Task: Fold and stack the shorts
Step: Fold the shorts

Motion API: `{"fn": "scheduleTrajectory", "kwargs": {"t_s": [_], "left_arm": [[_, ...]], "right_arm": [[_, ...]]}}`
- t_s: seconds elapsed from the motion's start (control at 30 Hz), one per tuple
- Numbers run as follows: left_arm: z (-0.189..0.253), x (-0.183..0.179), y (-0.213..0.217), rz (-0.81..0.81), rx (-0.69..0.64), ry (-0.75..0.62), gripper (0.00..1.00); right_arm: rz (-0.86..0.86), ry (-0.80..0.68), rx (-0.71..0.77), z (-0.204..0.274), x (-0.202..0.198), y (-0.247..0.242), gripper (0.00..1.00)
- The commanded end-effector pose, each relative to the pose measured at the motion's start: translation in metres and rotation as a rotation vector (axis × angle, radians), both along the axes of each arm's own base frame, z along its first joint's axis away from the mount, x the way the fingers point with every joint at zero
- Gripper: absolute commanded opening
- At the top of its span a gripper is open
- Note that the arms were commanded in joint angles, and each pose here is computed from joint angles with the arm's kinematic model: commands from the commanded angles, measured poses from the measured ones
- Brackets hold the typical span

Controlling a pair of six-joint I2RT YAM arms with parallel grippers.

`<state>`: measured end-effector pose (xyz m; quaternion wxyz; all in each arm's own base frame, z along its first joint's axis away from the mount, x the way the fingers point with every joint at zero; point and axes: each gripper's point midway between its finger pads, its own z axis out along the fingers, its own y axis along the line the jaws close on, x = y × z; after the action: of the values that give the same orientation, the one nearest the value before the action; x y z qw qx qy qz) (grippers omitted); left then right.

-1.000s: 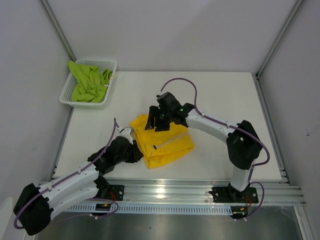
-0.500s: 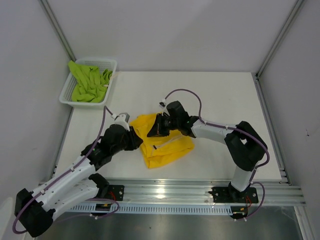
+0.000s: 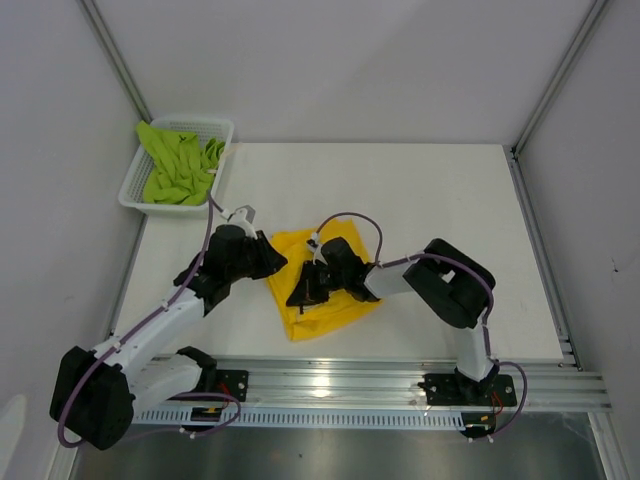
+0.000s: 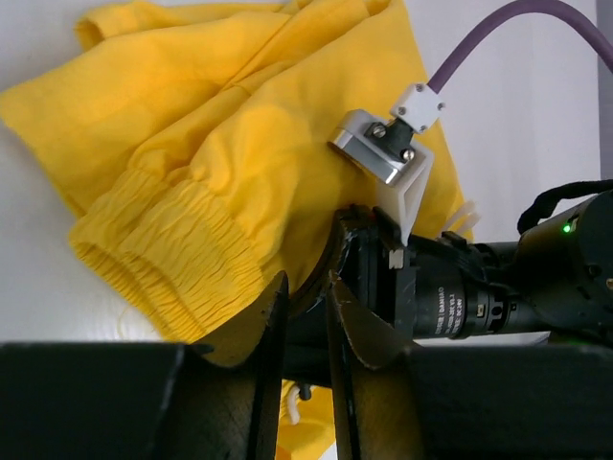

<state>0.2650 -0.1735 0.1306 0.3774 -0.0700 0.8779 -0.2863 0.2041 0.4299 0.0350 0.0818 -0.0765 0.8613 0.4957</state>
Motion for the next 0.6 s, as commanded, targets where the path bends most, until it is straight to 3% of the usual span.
{"fn": "scheduleTrajectory", "kwargs": {"t_s": [0.0,0.33,0.57], "left_arm": [[0.008,0.007,-0.016,-0.043,-0.093,-0.033,0.25],[-0.018,0.011,-0.017,-0.027,-0.096,-0.008,0.22],[-0.074,0.02,-0.013,0.028,-0.051,0.072,0.17]], "right_arm": [[-0.021,-0.007,-0.09,-0.036,-0.005,-0.009,0.0],[-0.097,-0.234,0.0,0.061,0.013,-0.023,0.04],[-0.155,-0.338,-0.006,0.099,0.022,-0.046,0.06]]}}
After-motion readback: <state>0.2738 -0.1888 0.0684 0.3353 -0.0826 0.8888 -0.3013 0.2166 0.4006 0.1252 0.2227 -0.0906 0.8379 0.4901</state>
